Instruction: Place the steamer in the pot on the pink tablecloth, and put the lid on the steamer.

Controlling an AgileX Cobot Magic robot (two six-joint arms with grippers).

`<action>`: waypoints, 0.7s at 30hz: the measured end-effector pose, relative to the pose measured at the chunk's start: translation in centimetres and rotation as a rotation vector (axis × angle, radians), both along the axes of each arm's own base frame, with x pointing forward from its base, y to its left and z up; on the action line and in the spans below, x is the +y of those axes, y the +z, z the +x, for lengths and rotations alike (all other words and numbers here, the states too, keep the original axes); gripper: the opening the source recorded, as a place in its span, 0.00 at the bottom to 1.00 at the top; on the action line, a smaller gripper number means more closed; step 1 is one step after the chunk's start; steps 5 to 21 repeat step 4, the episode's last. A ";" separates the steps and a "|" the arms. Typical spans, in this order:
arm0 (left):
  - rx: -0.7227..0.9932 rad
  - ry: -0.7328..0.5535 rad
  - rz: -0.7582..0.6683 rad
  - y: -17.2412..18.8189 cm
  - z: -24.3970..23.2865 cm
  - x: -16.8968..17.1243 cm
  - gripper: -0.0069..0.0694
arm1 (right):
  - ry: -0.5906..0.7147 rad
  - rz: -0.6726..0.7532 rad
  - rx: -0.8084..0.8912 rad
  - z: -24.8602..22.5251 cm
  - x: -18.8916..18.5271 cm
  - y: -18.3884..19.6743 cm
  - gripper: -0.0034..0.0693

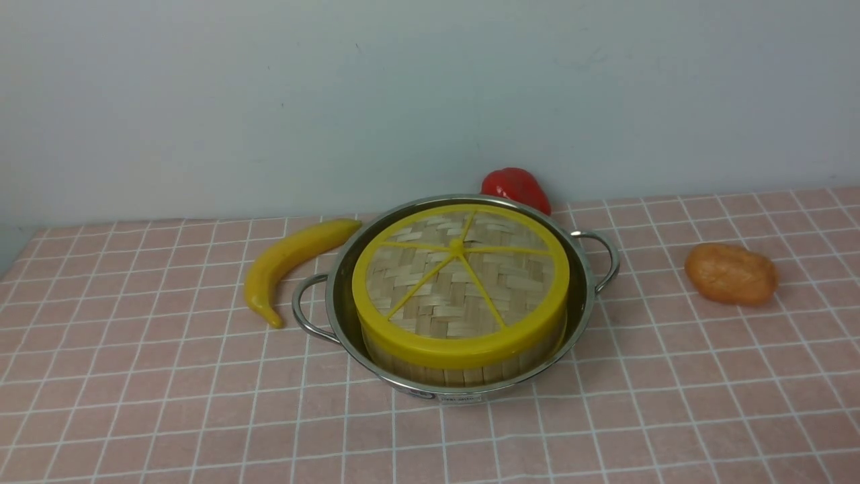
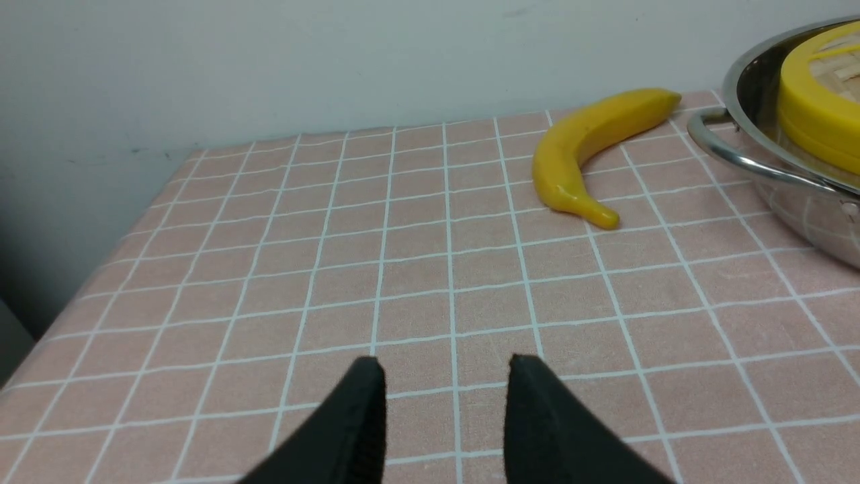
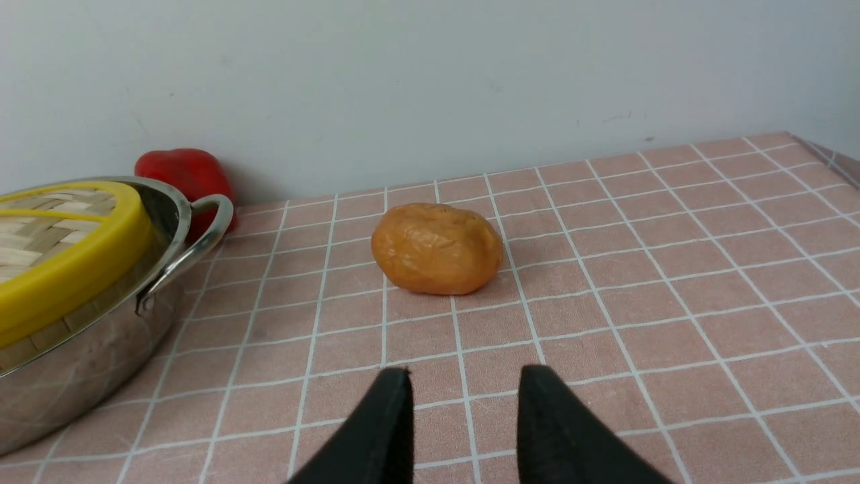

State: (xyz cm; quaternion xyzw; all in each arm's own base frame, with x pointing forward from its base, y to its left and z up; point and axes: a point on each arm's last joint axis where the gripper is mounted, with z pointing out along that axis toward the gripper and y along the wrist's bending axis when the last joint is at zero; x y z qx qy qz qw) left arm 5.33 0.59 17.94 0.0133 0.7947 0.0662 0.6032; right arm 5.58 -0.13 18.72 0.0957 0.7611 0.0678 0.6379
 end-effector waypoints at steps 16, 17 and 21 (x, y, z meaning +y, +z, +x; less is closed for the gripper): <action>0.000 0.000 0.000 0.0 0.0 0.0 0.41 | 0.000 0.005 0.000 0.0 0.0 0.0 0.38; 0.000 0.000 0.000 0.0 0.0 0.0 0.41 | 0.000 0.005 0.000 0.0 0.0 0.0 0.38; 0.000 0.000 0.000 0.0 0.0 0.0 0.41 | 0.000 0.005 0.000 0.0 0.0 0.0 0.38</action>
